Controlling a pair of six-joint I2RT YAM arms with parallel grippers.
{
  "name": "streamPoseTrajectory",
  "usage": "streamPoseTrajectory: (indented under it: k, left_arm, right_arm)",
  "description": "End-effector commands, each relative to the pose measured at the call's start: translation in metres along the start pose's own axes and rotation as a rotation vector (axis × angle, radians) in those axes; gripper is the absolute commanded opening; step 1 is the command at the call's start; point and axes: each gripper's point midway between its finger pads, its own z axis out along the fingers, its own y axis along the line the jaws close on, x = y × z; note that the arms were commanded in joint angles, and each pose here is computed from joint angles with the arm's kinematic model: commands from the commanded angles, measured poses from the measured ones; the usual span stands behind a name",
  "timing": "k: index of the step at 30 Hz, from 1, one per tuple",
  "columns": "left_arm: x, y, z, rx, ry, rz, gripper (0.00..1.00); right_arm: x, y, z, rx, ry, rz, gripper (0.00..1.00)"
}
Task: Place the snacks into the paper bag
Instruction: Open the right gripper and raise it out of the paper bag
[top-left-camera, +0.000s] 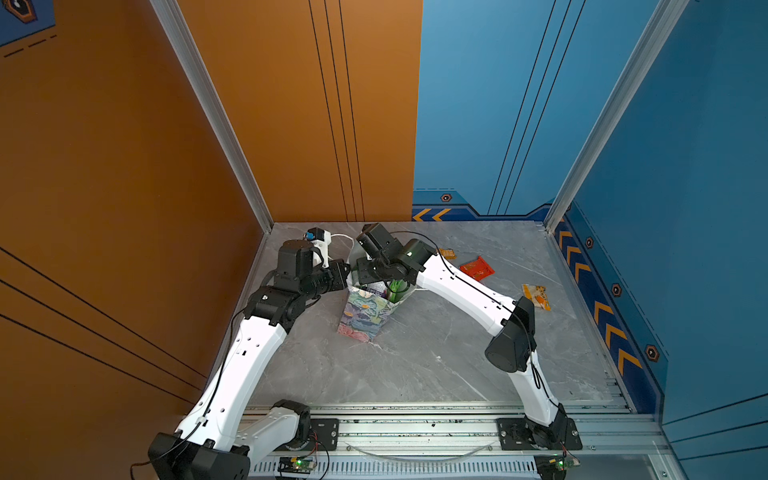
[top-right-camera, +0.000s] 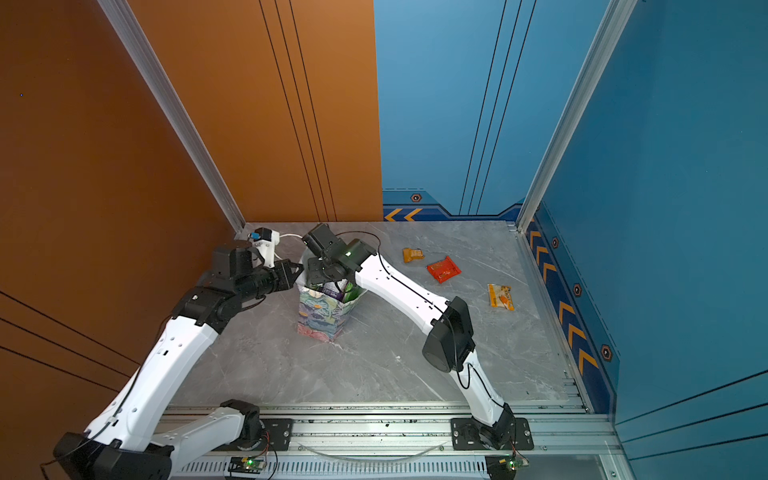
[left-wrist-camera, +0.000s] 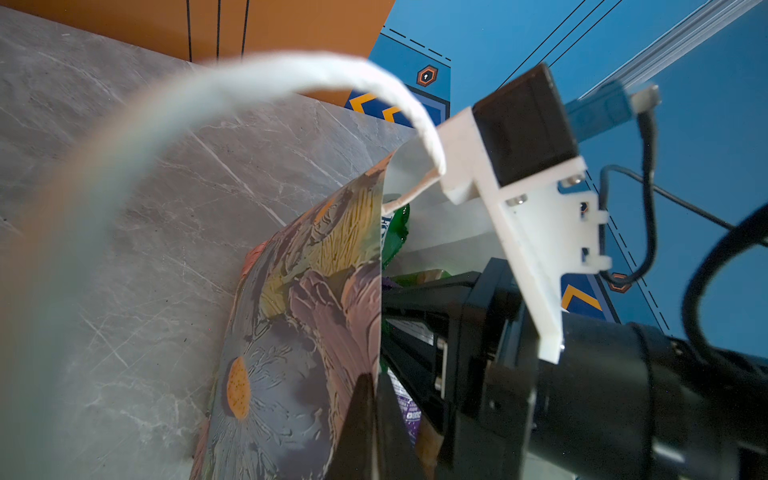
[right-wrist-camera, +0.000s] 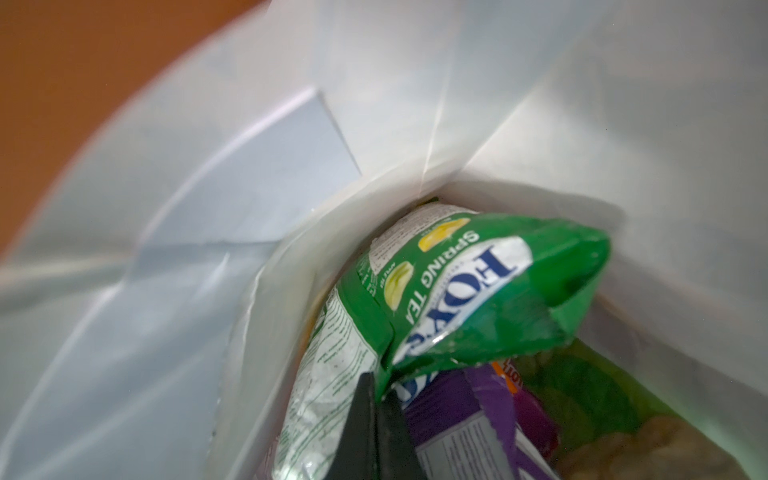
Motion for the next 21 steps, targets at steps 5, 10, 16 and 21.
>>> streamPoseTrajectory:
  k: [5, 10, 16, 21]
  left_arm:
    - [-0.03, -0.024, -0.019, 0.086, -0.125, 0.05, 0.0]
    - [-0.031, -0.023, -0.019, 0.083, -0.126, 0.049, 0.0]
    - [-0.032, -0.021, -0.019, 0.077, -0.127, 0.049, 0.0]
    - [-0.032, -0.02, -0.019, 0.072, -0.129, 0.047, 0.0]
  right_arm:
    - [-0.014, 0.008, -0.051, -0.057, -0.035, -0.01, 0.32]
    - [-0.028, 0.007, -0.104, -0.094, -0.108, -0.038, 0.48]
    - [-0.03, -0.018, -0.156, -0.049, -0.18, -0.078, 0.54]
    - [-0.028, -0.073, -0.187, 0.057, -0.26, -0.026, 0.57]
